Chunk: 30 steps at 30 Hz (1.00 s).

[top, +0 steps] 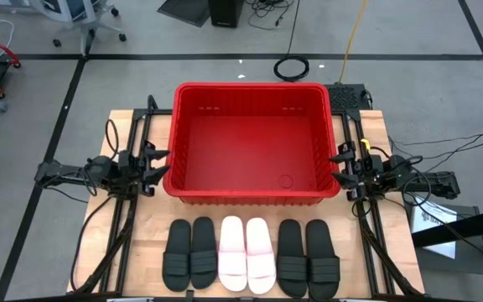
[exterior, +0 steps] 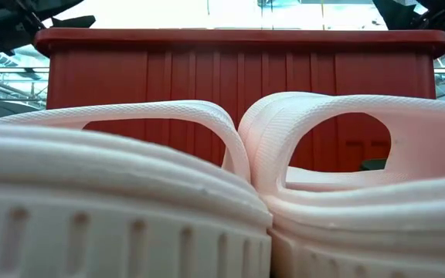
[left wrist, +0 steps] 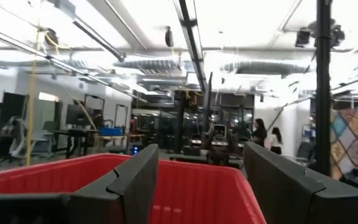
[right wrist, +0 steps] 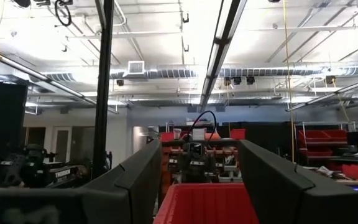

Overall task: Pick and place slides into bin
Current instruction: Put the middle right black slide into the red bin

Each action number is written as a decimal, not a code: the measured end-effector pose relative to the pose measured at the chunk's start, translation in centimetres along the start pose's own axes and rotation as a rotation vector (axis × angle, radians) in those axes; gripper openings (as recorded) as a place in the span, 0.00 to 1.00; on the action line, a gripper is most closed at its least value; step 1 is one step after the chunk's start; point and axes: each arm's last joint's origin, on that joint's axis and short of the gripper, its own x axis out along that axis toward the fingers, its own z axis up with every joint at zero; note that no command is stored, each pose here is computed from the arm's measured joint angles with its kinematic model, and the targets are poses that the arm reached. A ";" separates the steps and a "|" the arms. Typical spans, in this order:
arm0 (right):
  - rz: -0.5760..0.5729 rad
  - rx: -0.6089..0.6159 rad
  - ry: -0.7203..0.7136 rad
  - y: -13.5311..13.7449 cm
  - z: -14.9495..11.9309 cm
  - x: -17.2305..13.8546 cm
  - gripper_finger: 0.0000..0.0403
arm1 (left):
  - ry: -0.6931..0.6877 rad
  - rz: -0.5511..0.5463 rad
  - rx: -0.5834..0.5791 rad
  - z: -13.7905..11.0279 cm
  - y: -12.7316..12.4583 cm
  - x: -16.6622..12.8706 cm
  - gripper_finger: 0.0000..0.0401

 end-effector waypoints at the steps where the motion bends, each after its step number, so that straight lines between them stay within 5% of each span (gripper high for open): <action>1: 0.001 0.007 0.004 0.0 0.0 0.0 0.50 | -0.013 0.003 -0.003 0.1 0.0 0.0 0.60; 12: 0.052 0.082 -0.184 0.2 1.8 -0.2 0.50 | -0.289 -0.005 -0.045 4.7 0.1 0.1 0.60; 17: 0.126 0.081 -0.102 0.4 1.6 0.2 0.50 | -0.213 -0.017 0.001 7.5 -0.2 1.6 0.60; 20: 0.218 0.063 -0.109 0.7 3.8 1.0 0.50 | -0.170 -0.028 0.014 8.9 -0.5 2.7 0.60; 30: 0.346 0.008 0.090 1.0 7.7 6.0 0.50 | -0.057 -0.054 0.061 9.7 -1.6 7.0 0.60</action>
